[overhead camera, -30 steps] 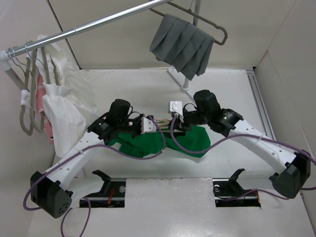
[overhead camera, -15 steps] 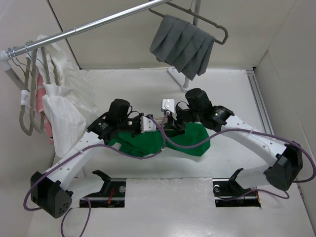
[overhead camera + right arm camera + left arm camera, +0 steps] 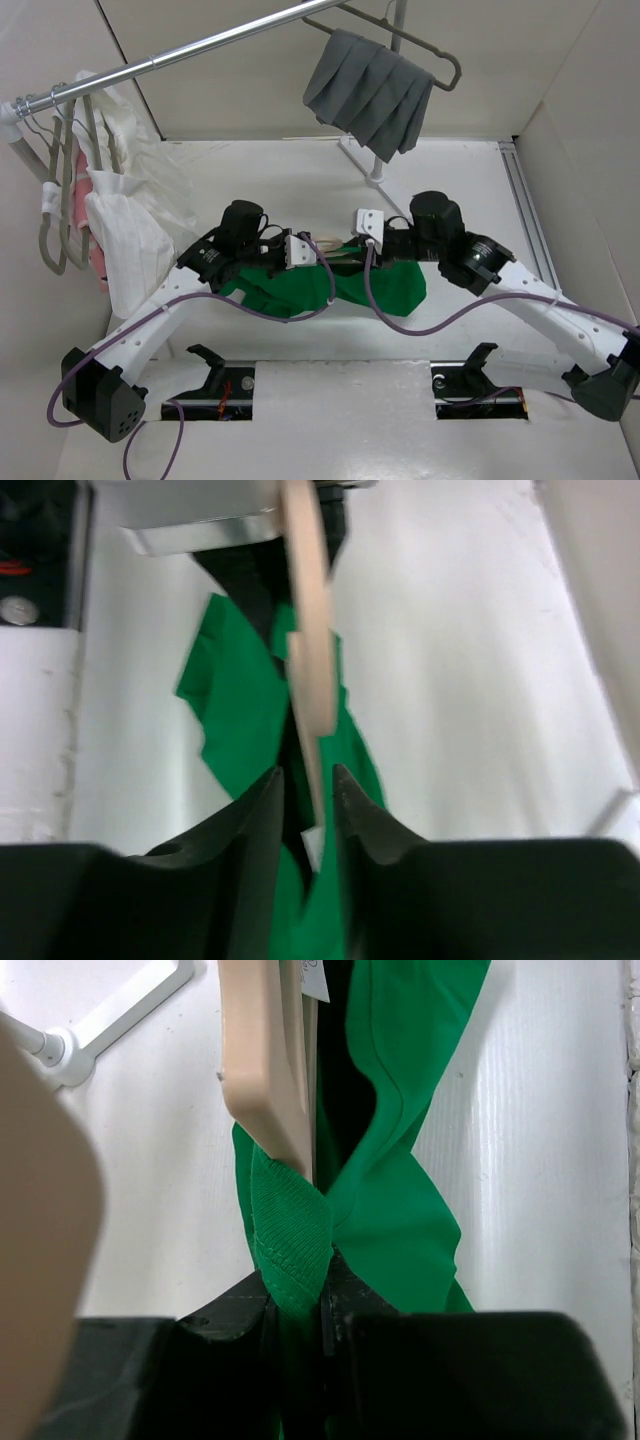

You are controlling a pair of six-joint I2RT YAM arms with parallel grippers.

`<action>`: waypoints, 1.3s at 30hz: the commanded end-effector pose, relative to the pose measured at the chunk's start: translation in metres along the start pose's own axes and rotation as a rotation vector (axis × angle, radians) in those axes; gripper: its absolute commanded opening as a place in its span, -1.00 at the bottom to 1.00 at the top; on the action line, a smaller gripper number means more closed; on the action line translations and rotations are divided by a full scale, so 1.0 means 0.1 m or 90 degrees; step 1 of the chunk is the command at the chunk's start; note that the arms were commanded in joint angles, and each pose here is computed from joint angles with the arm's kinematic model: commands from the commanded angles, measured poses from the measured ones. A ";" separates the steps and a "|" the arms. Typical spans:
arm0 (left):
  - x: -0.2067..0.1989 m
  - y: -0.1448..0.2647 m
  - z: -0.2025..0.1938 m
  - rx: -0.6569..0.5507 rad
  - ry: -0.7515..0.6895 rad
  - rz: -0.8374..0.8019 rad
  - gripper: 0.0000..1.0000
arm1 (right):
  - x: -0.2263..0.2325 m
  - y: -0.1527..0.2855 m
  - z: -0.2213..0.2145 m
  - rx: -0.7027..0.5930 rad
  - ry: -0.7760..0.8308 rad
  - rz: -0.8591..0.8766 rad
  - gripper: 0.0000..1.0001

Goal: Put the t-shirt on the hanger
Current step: Place tshirt on hanger

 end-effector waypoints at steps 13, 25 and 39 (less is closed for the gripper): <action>0.13 0.06 0.16 -0.040 -0.038 0.030 -1.00 | -0.01 -0.36 -0.03 -0.019 -0.019 0.026 -0.15; 0.10 0.08 0.16 -0.037 -0.042 0.025 -1.00 | -0.12 -0.37 0.03 0.005 0.000 0.003 -0.10; 0.03 0.07 0.11 -0.028 -0.049 0.008 -1.00 | -0.16 -0.29 0.07 0.008 0.008 -0.027 -0.10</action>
Point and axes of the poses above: each gripper's point midway between its finger pads, its own y axis back along the fingers, its own x axis along the line the jaws close on, z = x × y, the point moved 4 cm from there along y, back along the fingers, and after that the axes turned 15 degrees about -y, right-handed, at the moved point
